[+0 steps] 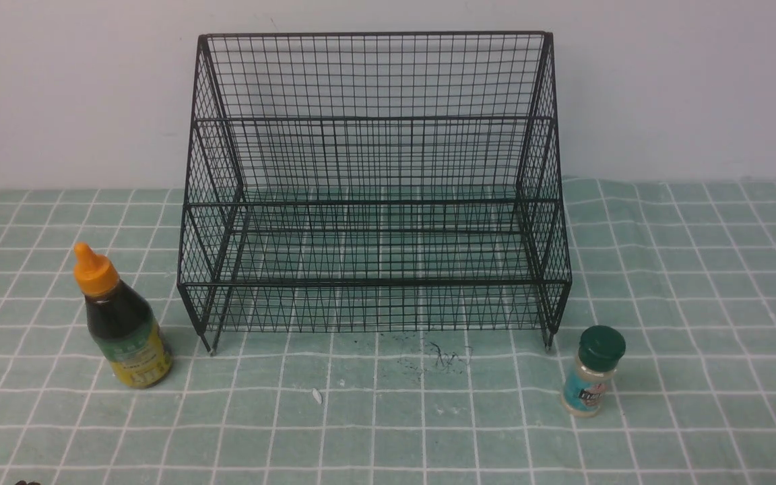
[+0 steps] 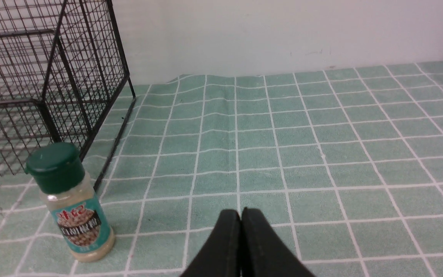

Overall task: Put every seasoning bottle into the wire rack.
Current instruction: Use the right arm to grab the condiment bottle closest to it

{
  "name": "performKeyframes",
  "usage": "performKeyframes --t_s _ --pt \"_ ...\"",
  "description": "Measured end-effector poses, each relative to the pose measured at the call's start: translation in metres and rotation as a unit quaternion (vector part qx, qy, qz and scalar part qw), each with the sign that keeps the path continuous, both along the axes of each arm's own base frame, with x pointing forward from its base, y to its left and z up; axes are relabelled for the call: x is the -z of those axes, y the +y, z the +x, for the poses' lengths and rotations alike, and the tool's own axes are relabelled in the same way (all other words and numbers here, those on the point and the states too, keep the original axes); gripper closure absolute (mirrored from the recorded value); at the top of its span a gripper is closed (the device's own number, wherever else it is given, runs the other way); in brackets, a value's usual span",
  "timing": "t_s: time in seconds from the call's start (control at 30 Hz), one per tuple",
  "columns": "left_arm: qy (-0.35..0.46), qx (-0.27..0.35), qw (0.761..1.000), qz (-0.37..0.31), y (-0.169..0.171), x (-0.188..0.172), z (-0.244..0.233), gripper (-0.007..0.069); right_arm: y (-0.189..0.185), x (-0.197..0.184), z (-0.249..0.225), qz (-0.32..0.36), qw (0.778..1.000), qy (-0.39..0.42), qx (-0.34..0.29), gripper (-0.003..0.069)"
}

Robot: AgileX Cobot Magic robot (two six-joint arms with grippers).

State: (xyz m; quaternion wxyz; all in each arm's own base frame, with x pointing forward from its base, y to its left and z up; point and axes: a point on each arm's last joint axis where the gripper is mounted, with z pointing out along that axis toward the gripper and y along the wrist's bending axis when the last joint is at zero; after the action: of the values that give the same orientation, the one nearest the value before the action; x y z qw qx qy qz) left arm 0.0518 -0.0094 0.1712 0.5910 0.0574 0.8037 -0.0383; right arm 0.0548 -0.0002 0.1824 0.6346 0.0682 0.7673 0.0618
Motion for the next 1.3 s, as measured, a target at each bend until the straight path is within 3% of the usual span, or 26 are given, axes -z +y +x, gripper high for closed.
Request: performKeyframes --t_s 0.13,0.17,0.23,0.5,0.6,0.73,0.8,0.9,0.97,1.0,1.07,1.3 --pt "0.000 0.000 1.000 0.000 0.000 0.000 0.000 0.0631 0.004 -0.011 0.002 0.190 0.980 -0.061 0.003 0.0673" --pt "0.000 0.000 1.000 0.000 0.000 0.000 0.000 0.0631 0.004 -0.013 0.002 0.211 0.975 -0.069 0.003 0.0673" --pt "0.000 0.000 1.000 0.000 0.000 0.000 0.000 0.0631 0.003 -0.020 0.002 0.313 0.944 -0.103 0.008 0.0673" --pt "0.000 0.000 1.000 0.000 0.000 0.000 0.000 0.0631 -0.003 -0.031 0.001 0.386 0.907 -0.166 0.017 0.0673" --pt "0.000 0.000 1.000 0.000 0.000 0.000 0.000 0.0631 -0.001 -0.036 0.000 0.370 0.915 -0.162 0.011 0.0673" --pt "0.000 0.000 1.000 0.000 0.000 0.000 0.000 0.0631 0.005 -0.090 -0.010 0.253 0.957 -0.141 -0.022 0.0673" --pt "0.000 0.000 1.000 0.000 0.000 0.000 0.000 0.0631 0.008 -0.122 -0.006 0.174 0.981 -0.078 -0.028 0.0673" --pt "0.000 0.000 1.000 0.000 0.000 0.000 0.000 0.0631 0.011 -0.152 0.010 0.088 0.994 0.041 -0.042 0.0673" --pt "0.000 0.000 1.000 0.000 0.000 0.000 0.000 0.0631 0.013 -0.161 0.022 0.055 0.992 0.103 -0.054 0.0673" --pt "0.000 0.000 1.000 0.000 0.000 0.000 0.000 0.0631 0.015 -0.167 0.044 0.017 0.979 0.190 -0.073 0.0673" --pt "0.000 0.000 1.000 0.000 0.000 0.000 0.000 0.0631 0.017 -0.171 0.066 -0.005 0.958 0.271 -0.091 0.0673" --pt "0.000 0.000 1.000 0.000 0.000 0.000 0.000 0.0631 0.025 -0.161 0.157 -0.027 0.907 0.395 -0.143 0.0673"
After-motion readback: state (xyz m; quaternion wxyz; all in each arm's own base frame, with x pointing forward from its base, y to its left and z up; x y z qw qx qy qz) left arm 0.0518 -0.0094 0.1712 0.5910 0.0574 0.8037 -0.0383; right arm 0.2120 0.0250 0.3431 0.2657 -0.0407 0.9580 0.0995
